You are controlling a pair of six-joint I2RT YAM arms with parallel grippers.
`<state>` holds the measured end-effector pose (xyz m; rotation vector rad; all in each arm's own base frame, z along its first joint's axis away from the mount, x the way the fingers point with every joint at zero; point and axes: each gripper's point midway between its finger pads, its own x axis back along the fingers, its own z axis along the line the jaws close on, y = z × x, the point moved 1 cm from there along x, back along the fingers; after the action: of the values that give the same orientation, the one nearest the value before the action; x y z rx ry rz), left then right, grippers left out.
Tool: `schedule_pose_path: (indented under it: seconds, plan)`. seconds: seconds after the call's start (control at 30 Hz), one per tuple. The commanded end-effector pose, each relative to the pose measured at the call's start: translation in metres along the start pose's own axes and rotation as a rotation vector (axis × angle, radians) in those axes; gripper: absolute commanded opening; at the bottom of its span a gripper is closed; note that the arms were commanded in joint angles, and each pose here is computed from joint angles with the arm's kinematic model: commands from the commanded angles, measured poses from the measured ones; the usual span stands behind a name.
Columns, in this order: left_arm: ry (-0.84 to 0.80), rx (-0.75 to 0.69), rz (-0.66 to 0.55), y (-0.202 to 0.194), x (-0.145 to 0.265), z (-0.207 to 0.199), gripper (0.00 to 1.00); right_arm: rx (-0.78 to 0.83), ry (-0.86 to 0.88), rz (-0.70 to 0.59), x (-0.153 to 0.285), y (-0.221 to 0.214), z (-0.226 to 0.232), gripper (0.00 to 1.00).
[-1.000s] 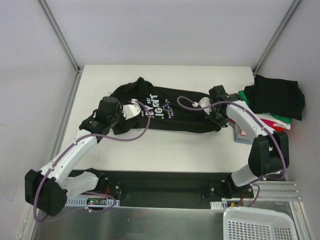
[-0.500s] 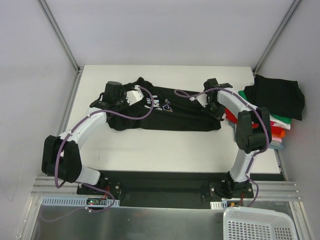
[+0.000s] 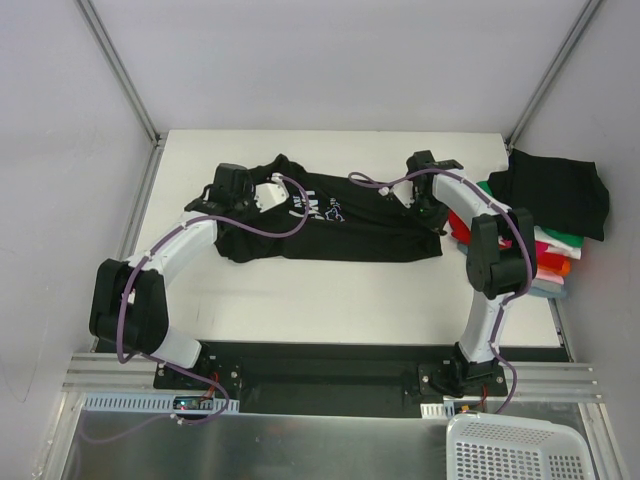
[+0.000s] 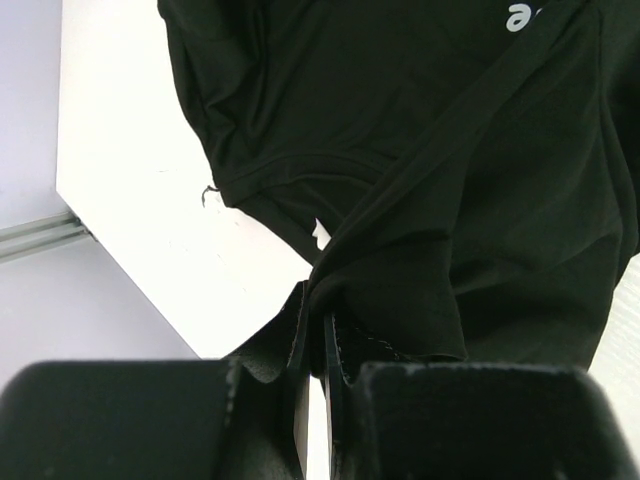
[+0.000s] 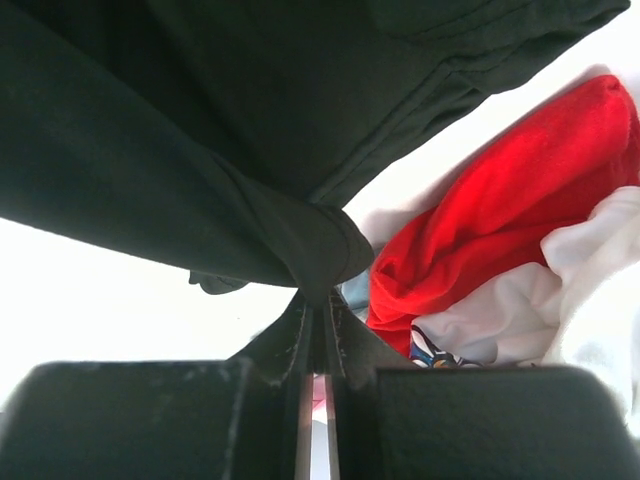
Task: Fold and stack the t-shirts
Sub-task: Fold the tshirt
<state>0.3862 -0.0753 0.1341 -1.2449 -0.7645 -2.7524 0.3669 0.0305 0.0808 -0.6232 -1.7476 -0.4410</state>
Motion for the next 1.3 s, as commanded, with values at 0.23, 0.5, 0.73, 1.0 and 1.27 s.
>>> schedule_pose_path:
  seconds: [0.23, 0.5, 0.73, 1.0, 1.27]
  plan:
    - [0.005, 0.009, -0.026, 0.006, -0.006, 0.008, 0.16, 0.002, -0.008, 0.017, 0.007, -0.003, -0.001, 0.41]
    - [0.004, 0.02, -0.023, 0.016, -0.026, 0.02, 0.15, -0.002, -0.015, 0.006, 0.01, -0.001, 0.002, 0.48]
    - [0.017, 0.021, -0.006, 0.025, -0.049, 0.035, 0.12, -0.008, -0.031, 0.005, 0.016, -0.006, 0.002, 0.51]
    - [0.024, -0.001, 0.034, 0.018, -0.069, 0.037, 0.22, -0.028, -0.066, -0.031, 0.026, -0.003, -0.003, 0.61]
    - [0.1, 0.014, 0.036, 0.016, -0.075, 0.049, 0.79, -0.05, -0.109, -0.058, 0.032, 0.001, -0.011, 0.66]
